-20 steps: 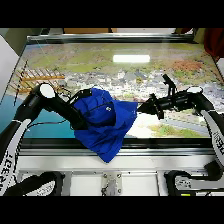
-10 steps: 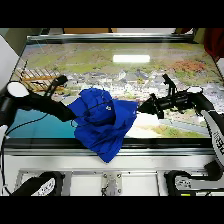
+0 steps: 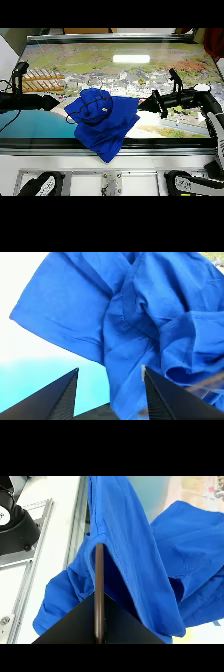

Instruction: Fold the clothes and pants, and hang the long-sleeved shirts on hangers.

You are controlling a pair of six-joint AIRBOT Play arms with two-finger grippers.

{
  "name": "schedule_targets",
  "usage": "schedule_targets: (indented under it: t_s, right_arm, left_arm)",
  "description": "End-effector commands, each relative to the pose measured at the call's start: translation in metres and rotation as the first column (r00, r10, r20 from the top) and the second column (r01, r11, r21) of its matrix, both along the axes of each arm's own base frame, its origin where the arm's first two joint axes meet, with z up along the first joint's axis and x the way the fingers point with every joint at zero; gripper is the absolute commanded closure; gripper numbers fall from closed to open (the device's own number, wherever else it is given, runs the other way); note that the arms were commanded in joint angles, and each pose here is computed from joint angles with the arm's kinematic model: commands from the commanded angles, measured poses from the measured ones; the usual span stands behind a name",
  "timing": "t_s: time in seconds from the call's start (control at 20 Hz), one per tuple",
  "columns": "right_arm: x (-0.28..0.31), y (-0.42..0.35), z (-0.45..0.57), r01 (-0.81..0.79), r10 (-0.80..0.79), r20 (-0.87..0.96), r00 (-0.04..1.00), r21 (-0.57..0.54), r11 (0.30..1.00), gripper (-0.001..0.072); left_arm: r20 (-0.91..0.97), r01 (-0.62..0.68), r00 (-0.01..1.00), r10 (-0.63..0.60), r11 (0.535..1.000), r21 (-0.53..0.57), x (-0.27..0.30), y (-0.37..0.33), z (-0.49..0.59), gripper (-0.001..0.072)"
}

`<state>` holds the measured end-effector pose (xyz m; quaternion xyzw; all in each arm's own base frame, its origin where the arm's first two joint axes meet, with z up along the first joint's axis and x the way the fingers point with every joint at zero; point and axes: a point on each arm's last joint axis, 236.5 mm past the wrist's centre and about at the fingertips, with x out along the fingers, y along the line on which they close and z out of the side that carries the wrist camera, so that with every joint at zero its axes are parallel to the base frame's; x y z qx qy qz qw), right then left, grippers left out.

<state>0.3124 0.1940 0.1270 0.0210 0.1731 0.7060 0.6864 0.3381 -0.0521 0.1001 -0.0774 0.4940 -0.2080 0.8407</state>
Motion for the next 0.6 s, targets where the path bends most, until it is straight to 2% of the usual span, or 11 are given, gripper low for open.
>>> schedule_targets:
  t_s: [0.0, 0.15, 0.3, 0.55]
  right_arm:
    - [-0.007, 0.001, 0.015, 0.004, -0.004, 0.019, 1.0, -0.004, 1.0, 0.071]
    - [-0.009, 0.001, 0.018, 0.005, -0.005, 0.027, 1.0, -0.005, 1.0, 0.071]
    - [-0.008, 0.001, 0.018, 0.01, -0.01, 0.029, 1.0, -0.006, 1.0, 0.0709]
    - [-0.004, 0.001, 0.017, 0.026, -0.025, 0.033, 0.999, -0.011, 1.0, 0.0709]
  left_arm:
    - [-0.12, 0.005, 0.993, -0.009, 0.999, -0.04, 0.009, -0.015, -0.035, 0.0297]
    - [-0.247, 0.047, 0.966, -0.075, 0.992, -0.115, 0.005, -0.047, -0.066, 0.0296]
    - [-0.312, 0.161, 0.921, -0.233, 0.958, -0.239, -0.015, -0.083, -0.072, 0.0296]
    - [-0.336, 0.22, 0.895, -0.293, 0.946, -0.24, -0.028, -0.093, -0.077, 0.0296]
